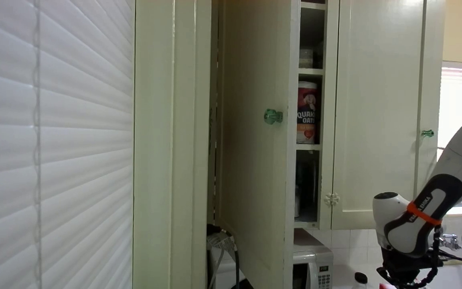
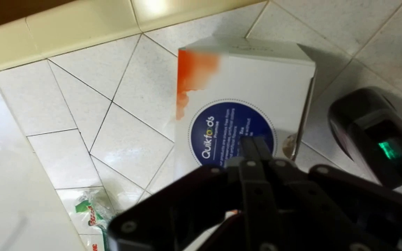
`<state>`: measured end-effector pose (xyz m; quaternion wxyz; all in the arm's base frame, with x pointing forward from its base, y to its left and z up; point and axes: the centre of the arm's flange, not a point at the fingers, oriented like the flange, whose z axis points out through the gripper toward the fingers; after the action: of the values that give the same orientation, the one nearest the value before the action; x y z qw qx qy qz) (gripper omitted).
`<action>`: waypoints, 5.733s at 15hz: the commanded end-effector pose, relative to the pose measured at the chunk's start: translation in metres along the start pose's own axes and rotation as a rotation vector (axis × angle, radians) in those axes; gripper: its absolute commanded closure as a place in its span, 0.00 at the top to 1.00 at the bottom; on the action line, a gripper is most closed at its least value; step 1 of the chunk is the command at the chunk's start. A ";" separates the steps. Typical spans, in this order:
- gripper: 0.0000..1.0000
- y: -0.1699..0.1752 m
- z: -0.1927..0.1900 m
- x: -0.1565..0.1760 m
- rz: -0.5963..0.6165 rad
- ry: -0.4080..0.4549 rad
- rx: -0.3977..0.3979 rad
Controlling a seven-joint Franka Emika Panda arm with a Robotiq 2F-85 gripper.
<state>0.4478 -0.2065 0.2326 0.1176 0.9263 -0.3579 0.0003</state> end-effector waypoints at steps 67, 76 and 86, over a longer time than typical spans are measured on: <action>1.00 0.014 0.044 0.044 0.222 -0.096 0.066; 1.00 0.020 0.042 0.046 0.209 -0.103 0.062; 1.00 0.031 0.034 0.048 0.181 -0.107 0.073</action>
<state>0.4636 -0.2619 0.2020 0.0696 0.8894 -0.4515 -0.0175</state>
